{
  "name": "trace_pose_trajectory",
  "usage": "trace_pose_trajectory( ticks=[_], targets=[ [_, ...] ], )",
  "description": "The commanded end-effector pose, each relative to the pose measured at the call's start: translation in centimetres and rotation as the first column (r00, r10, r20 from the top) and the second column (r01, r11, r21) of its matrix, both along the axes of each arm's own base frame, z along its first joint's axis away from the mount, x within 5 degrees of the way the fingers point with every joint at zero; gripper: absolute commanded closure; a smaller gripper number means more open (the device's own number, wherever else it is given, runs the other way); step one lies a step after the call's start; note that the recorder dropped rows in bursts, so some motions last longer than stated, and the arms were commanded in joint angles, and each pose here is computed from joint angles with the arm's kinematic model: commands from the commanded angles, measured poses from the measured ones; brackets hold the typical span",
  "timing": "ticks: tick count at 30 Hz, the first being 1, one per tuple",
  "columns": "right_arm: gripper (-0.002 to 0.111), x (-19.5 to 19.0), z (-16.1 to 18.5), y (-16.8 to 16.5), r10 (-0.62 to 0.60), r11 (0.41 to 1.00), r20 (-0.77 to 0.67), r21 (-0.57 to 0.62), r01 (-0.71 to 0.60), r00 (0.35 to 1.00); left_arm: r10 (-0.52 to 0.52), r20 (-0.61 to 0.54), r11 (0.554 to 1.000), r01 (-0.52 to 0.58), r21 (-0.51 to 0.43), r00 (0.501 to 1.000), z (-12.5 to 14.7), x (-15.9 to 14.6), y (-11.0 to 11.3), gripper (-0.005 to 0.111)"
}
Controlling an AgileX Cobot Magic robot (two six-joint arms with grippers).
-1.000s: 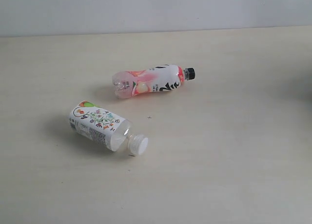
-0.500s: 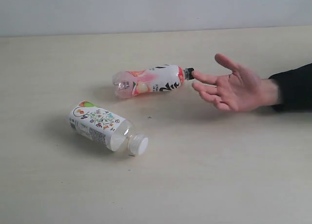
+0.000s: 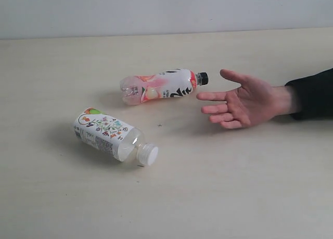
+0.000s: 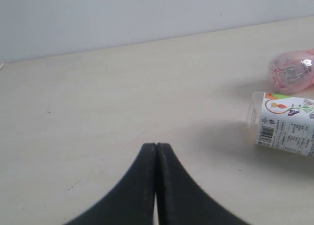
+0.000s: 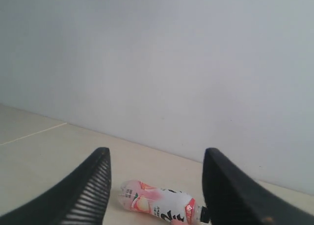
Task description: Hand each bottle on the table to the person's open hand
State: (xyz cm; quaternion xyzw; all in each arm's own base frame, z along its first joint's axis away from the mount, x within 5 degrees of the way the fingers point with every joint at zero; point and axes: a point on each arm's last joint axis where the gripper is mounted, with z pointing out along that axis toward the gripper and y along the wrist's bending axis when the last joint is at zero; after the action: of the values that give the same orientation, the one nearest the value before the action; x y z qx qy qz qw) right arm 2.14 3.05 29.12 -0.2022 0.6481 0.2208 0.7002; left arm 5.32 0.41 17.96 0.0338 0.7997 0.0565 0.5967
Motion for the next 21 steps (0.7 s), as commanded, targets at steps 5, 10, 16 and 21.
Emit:
trace_pose_trajectory(
  ticks=[5,10,16,21],
  targets=[
    [0.072,-0.40,0.07,-0.20,-0.004,1.000,0.032,0.006,0.004,0.999,-0.001,0.011,1.000,0.002,-0.006,1.000,0.10,-0.03,-0.02,0.106],
    [0.072,-0.41,0.01,-0.17,0.000,1.000,0.027,0.003,0.000,1.000,-0.001,0.011,1.000,0.002,-0.006,1.000,0.10,-0.03,-0.02,0.106],
    [0.078,-0.47,-0.20,-0.05,0.014,1.000,0.012,-0.017,-0.014,1.000,-0.001,0.011,1.000,0.002,-0.006,1.000,0.10,-0.03,-0.02,0.106],
    [0.089,-0.26,-0.55,-0.31,-0.026,0.991,0.043,-0.128,0.031,0.999,-0.001,0.011,1.000,0.002,-0.006,1.000,0.10,-0.03,-0.02,0.106]
  ],
)
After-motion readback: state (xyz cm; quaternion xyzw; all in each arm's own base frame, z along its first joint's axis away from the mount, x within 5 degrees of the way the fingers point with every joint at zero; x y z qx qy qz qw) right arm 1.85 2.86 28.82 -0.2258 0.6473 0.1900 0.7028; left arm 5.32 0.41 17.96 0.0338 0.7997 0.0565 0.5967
